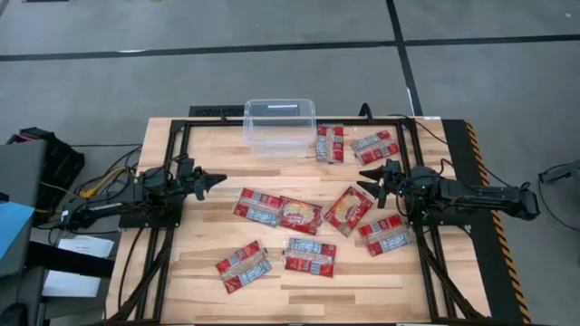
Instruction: Sort popcorn bags into baskets
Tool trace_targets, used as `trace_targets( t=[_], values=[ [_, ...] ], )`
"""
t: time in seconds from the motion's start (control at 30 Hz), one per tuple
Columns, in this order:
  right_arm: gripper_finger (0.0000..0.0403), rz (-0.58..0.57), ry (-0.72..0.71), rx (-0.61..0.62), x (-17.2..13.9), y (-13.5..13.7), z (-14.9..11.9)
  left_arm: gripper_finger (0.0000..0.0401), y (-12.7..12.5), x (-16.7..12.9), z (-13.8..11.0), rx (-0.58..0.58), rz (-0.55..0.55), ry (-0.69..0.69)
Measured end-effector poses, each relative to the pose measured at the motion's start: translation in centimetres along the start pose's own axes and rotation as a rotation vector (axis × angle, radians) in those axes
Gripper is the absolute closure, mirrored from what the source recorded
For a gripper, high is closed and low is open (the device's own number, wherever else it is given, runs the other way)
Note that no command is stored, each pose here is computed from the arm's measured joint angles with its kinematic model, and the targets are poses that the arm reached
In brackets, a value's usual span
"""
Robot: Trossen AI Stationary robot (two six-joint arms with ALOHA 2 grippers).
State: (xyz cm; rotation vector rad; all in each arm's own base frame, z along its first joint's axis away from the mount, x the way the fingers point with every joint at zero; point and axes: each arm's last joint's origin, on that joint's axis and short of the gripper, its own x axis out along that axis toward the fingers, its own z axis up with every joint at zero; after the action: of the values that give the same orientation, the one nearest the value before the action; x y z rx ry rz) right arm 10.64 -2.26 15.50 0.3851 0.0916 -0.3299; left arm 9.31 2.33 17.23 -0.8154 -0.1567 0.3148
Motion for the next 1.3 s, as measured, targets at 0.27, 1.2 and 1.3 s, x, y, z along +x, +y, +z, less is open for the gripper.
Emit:
trace_targets(
  t=[0.27,1.2,1.3],
  values=[
    [0.0163,0.000,0.000,0.000,0.0,0.0,0.0,0.0363,0.2,0.0,0.4,0.109,0.106,-0.124],
    [0.0163,0.016,0.001,0.218,0.0,0.2,0.0,0.0341,0.7,-0.3,1.1,-0.316,0.242,-0.405],
    [0.0163,0.021,-0.009,0.386,0.0,0.2,0.0,0.0312,0.6,-0.2,1.2,-0.305,0.222,-0.396]
  ],
)
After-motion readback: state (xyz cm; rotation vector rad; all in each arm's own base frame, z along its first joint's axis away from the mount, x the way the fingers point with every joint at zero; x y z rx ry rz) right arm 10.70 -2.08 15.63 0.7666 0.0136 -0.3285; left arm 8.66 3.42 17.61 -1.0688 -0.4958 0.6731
